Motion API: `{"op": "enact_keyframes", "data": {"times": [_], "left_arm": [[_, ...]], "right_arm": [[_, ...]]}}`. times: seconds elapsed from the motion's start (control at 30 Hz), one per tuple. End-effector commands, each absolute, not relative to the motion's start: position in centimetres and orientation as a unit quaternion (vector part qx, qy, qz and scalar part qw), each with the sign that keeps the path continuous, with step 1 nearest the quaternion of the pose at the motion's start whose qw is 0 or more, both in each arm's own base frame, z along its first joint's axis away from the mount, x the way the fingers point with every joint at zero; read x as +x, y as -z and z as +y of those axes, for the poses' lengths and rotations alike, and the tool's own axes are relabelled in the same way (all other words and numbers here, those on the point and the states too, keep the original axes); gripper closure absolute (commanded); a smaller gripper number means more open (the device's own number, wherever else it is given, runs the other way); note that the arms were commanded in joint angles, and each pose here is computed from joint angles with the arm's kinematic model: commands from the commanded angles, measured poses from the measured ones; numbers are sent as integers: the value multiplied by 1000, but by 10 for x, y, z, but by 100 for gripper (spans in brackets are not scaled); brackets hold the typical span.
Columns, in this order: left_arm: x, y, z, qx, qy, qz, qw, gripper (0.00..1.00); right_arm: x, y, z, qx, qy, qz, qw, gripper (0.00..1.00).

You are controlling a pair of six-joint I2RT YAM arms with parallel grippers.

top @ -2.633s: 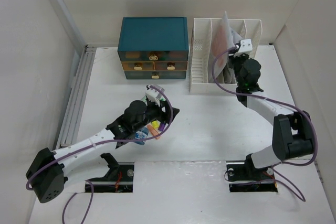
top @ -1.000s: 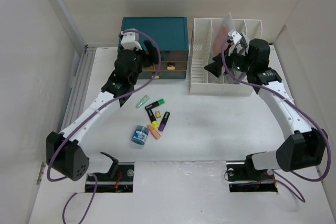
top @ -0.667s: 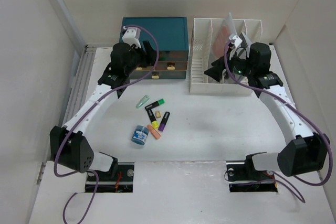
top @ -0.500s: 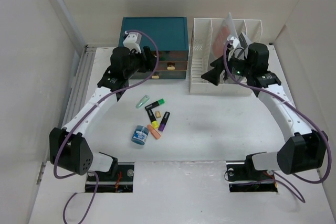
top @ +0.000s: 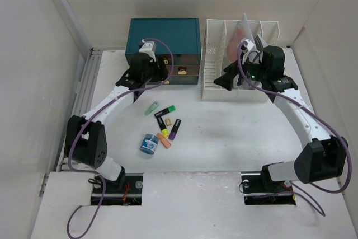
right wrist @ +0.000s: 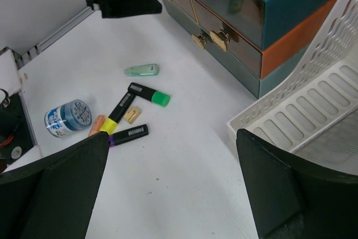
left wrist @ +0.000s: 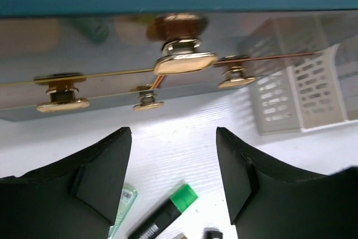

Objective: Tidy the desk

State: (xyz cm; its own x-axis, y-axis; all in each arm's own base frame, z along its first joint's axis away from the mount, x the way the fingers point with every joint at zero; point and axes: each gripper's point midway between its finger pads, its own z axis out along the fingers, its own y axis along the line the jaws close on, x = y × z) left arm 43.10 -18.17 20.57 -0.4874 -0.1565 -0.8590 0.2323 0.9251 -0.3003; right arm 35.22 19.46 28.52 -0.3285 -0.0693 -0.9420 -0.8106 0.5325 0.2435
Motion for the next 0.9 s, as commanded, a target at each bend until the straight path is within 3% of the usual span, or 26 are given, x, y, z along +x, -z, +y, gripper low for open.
{"op": "enact_keyframes", "data": {"times": [0.0,0.87], "left_arm": [[447,-231,-181,1,175,823,540,41],[484,-240,-191,-32,99,812,574,42]], "right_arm": [[349,-303,194,-303,-375,708,516,0],[351,-303,192,-290,-369,713,521,0]]}}
